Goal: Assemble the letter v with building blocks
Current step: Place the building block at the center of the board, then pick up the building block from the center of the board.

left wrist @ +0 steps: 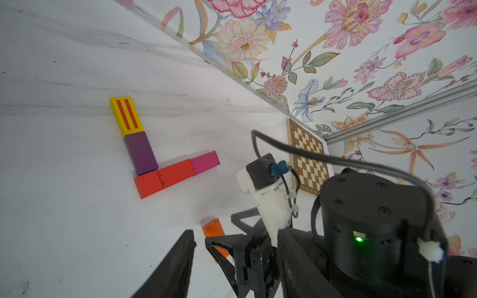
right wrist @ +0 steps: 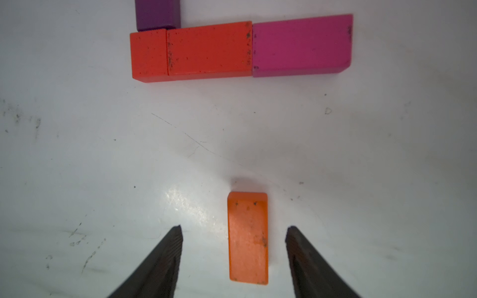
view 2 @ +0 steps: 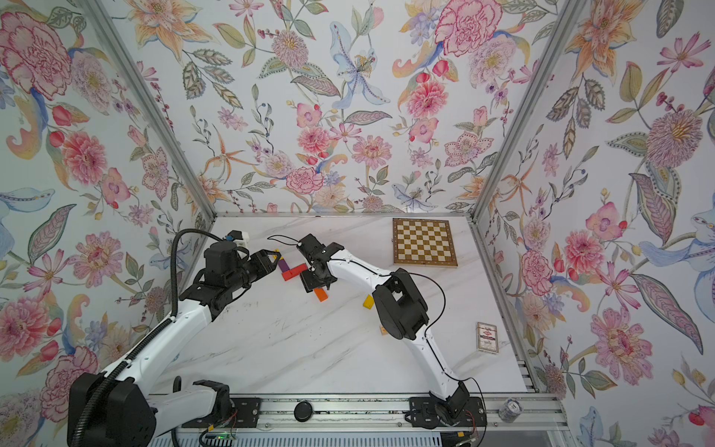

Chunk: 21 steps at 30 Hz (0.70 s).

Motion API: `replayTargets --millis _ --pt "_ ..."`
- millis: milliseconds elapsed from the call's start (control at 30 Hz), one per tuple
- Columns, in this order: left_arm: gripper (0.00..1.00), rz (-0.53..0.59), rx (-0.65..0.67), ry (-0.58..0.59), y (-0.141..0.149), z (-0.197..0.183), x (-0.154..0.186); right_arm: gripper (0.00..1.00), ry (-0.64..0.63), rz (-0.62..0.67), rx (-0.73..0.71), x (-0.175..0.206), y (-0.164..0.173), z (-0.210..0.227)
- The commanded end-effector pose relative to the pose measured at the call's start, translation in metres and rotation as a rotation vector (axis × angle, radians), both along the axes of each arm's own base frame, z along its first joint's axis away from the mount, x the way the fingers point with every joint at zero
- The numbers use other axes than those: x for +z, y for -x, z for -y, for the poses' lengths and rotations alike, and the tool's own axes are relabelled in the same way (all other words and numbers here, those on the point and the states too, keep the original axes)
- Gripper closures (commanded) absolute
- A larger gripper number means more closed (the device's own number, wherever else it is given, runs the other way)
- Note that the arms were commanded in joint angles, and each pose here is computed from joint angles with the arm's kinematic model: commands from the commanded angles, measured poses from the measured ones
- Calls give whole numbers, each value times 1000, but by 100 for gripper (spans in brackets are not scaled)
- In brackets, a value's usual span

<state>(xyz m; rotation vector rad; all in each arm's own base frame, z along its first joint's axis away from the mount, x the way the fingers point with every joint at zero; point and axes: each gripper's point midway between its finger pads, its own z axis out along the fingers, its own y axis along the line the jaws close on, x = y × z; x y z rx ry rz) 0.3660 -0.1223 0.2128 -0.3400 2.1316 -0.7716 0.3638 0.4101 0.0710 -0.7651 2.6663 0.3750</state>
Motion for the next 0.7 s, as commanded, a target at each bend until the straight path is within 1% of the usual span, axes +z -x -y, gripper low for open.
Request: replayTargets --millis 0,133,300,400,533,667 --pt "45 -16 -40 -24 6 5 -13 34 -59 44 -16 46 2 1" --pt "46 -49 -79 -13 7 11 -26 34 -49 74 -48 59 3 19" --pt "46 -58 -124 0 9 19 -32 36 -49 84 -157 64 -1 54" --pt "46 -54 -134 1 12 23 -35 37 -72 81 -252 61 -2 79" --pt "46 -62 -159 -2 13 28 -40 41 -109 78 -414 52 -4 123" --pt "46 -74 -176 -8 12 32 -46 43 -84 71 -563 36 -5 165"
